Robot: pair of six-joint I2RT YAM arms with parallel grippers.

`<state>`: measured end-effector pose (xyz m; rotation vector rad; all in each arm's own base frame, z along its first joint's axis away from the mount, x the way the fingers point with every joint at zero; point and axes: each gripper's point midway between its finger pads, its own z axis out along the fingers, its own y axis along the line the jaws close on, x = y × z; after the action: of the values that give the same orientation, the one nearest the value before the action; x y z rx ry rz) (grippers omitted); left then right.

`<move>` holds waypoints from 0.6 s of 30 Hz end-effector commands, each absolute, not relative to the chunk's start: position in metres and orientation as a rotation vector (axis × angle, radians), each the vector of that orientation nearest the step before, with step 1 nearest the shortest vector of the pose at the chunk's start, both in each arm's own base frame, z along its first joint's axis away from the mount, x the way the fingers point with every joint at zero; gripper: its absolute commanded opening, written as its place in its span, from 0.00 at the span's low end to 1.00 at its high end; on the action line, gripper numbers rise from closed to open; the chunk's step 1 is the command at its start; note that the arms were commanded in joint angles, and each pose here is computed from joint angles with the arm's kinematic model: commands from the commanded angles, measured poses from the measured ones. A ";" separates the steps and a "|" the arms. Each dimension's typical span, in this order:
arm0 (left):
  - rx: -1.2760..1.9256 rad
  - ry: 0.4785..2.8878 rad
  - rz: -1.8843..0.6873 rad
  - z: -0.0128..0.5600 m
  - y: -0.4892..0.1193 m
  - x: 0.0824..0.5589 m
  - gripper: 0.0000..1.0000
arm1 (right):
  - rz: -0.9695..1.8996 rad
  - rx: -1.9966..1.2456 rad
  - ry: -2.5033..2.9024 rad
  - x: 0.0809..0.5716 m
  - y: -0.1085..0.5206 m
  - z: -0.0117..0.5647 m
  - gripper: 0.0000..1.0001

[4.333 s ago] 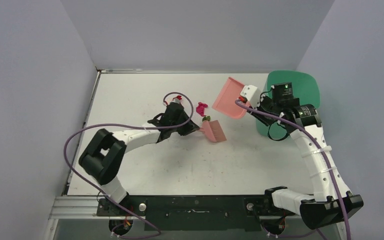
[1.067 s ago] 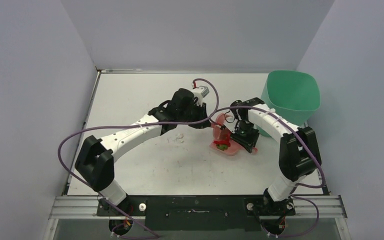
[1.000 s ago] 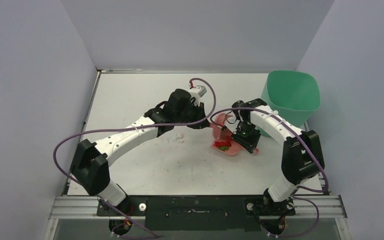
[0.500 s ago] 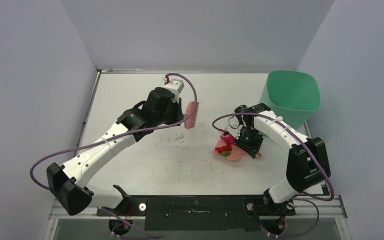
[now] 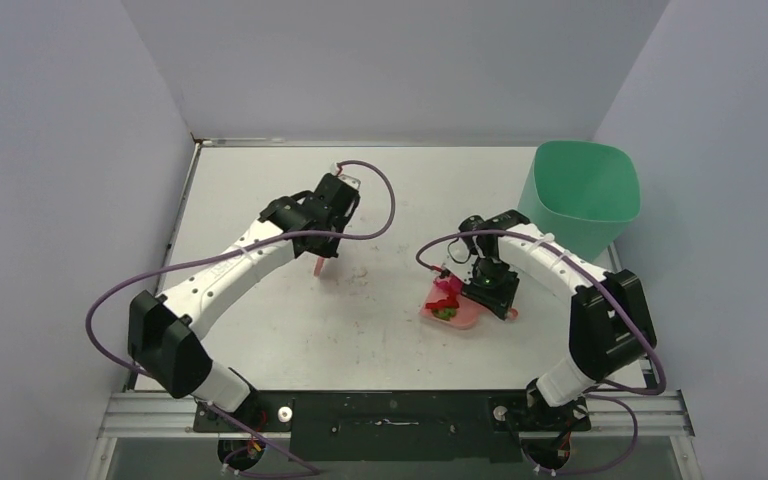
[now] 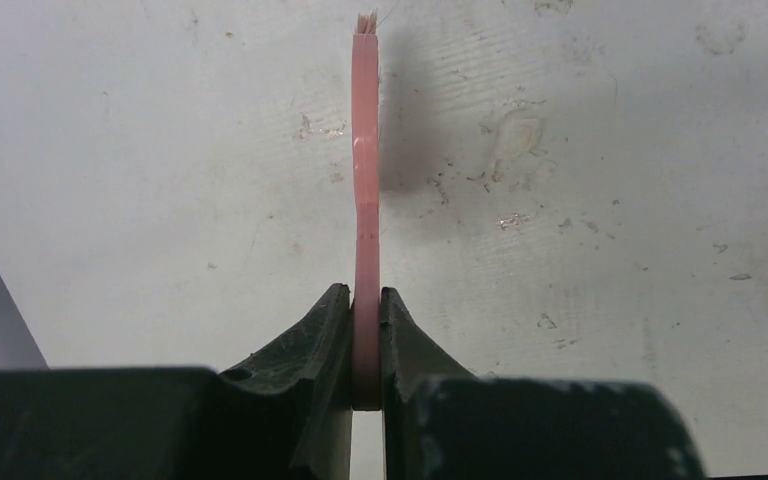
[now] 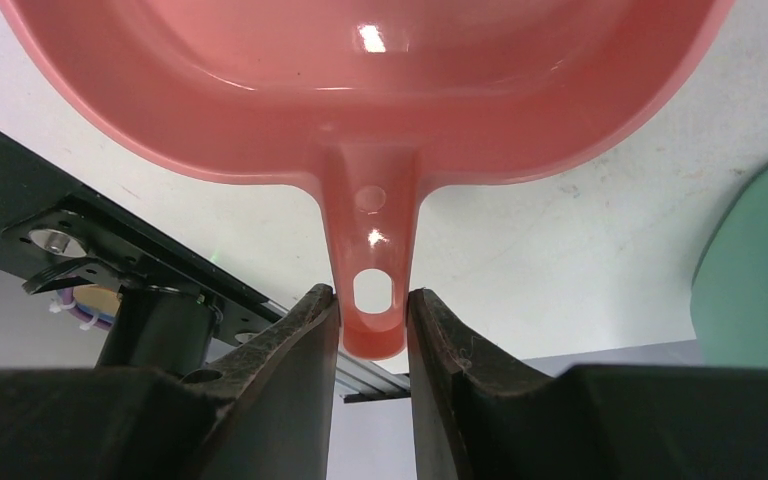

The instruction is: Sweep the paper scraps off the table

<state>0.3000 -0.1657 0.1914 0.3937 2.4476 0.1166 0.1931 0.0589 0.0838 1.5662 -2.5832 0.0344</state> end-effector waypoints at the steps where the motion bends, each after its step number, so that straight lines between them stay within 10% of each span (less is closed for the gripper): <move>1: 0.444 2.477 0.076 0.184 -0.181 0.308 0.00 | 0.058 1.580 -2.569 0.200 0.071 0.076 0.05; 18: 0.511 2.461 -0.803 0.206 -0.297 0.273 0.00 | -0.016 1.669 -2.531 0.216 0.149 0.048 0.05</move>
<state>0.2855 -0.2600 0.1611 0.4987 2.5658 -0.4816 0.2070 0.1223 0.0470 1.6400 -2.4777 0.0254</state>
